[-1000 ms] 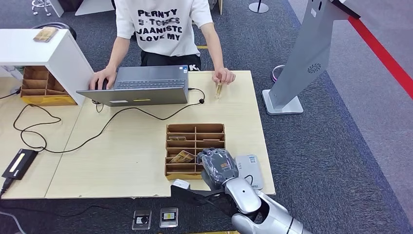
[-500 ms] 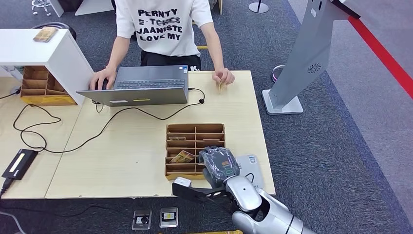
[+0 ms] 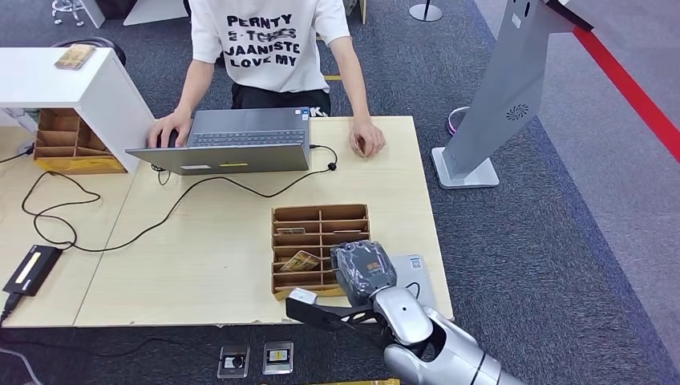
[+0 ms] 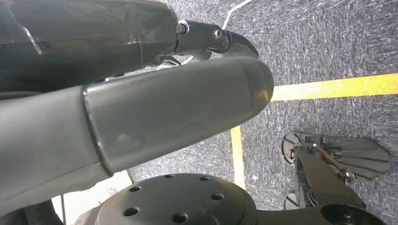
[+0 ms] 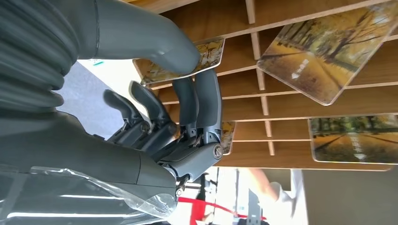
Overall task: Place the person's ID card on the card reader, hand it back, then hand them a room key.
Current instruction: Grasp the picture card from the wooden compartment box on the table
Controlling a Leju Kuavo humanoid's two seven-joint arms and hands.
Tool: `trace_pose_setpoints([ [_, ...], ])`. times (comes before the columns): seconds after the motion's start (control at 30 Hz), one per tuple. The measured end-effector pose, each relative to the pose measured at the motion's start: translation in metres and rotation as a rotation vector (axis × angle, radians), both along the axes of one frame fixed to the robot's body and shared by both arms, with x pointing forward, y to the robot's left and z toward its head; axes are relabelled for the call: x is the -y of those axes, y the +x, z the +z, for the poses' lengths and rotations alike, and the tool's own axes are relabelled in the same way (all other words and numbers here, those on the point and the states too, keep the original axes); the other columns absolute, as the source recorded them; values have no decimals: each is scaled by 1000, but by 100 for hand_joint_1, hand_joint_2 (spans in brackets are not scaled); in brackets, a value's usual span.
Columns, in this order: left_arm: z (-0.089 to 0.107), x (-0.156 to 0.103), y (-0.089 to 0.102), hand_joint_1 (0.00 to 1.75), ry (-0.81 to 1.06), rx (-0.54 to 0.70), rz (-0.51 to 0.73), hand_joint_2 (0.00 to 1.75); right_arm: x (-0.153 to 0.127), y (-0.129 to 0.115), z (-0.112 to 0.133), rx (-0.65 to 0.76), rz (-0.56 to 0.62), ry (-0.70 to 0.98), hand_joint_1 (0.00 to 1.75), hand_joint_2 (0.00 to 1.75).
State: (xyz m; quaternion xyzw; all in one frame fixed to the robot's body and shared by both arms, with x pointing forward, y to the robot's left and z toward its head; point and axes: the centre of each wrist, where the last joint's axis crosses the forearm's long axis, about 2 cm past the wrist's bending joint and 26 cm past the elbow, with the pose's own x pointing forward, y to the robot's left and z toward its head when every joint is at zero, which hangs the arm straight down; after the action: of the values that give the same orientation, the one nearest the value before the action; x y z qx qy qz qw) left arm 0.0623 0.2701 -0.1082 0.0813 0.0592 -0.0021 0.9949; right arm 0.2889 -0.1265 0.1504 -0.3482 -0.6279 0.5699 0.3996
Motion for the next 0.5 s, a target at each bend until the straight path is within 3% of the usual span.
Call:
trace_pose_setpoints([
  [0.5,0,-4,0,0,6,4,4,0,7,3,0,-3,-34,15,162,175],
])
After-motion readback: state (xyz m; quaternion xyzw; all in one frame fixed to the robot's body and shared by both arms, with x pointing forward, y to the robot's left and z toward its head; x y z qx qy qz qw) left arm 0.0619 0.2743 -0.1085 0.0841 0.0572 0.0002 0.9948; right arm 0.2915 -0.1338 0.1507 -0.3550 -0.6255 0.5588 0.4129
